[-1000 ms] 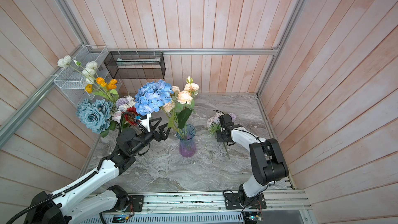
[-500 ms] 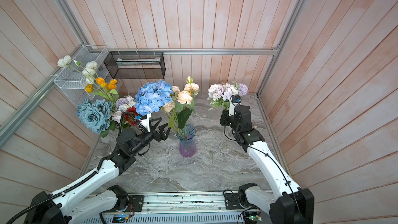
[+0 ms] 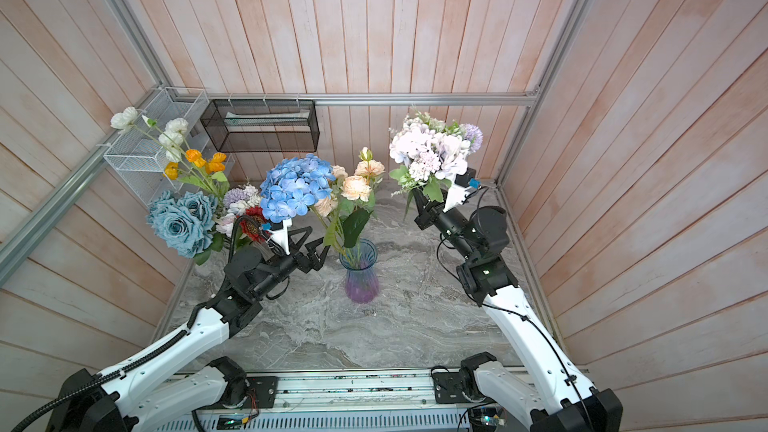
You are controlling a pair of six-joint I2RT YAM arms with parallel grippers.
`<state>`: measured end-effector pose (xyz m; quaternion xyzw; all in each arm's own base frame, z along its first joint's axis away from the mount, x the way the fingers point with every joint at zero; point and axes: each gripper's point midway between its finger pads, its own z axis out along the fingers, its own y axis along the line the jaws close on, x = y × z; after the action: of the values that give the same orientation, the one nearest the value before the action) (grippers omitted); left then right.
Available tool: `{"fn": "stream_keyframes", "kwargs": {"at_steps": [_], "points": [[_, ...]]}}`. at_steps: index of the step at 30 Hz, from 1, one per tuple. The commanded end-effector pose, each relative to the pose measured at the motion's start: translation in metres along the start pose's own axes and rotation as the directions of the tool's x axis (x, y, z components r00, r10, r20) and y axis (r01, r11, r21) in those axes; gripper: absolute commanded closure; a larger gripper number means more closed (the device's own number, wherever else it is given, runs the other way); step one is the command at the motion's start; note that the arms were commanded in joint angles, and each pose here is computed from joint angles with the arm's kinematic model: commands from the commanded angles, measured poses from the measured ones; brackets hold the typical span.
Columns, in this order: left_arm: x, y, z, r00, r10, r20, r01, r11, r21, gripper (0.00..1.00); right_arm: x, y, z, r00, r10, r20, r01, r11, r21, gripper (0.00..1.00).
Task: Arrange the flowers into the vase
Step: 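Grasp the lilac flower bunch and lift it high with the right gripper, then carry the lilac bunch over the vase and lower its stems in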
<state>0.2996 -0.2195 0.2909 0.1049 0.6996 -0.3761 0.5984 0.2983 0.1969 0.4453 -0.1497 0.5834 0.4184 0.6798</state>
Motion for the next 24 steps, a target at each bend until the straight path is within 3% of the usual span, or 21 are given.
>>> {"fn": "stream_keyframes", "kwargs": {"at_steps": [1, 5, 11, 24], "points": [[-0.003, 0.001, -0.002, 1.0, -0.005, 0.02, 0.005, 1.0, -0.01, 0.0, -0.002, 0.048, 0.002, 0.995, -0.07, 0.066, 0.082, 0.978, -0.193, 1.0], [0.0, 0.003, -0.003, 1.0, -0.012, 0.014, 0.012, 1.0, -0.02, 0.0, 0.019, 0.078, 0.008, 0.991, -0.126, 0.055, 0.136, 0.954, -0.267, 1.0], [0.001, 0.004, -0.004, 1.0, -0.019, 0.012, 0.019, 0.999, -0.028, 0.0, 0.052, 0.099, 0.0, 0.995, -0.098, 0.023, 0.1, 0.927, -0.36, 1.0], [0.0, 0.003, -0.002, 0.999, -0.035, 0.012, 0.036, 0.999, -0.022, 0.0, 0.126, 0.098, -0.005, 0.979, -0.201, -0.019, 0.177, 0.9, -0.398, 1.0]]}}
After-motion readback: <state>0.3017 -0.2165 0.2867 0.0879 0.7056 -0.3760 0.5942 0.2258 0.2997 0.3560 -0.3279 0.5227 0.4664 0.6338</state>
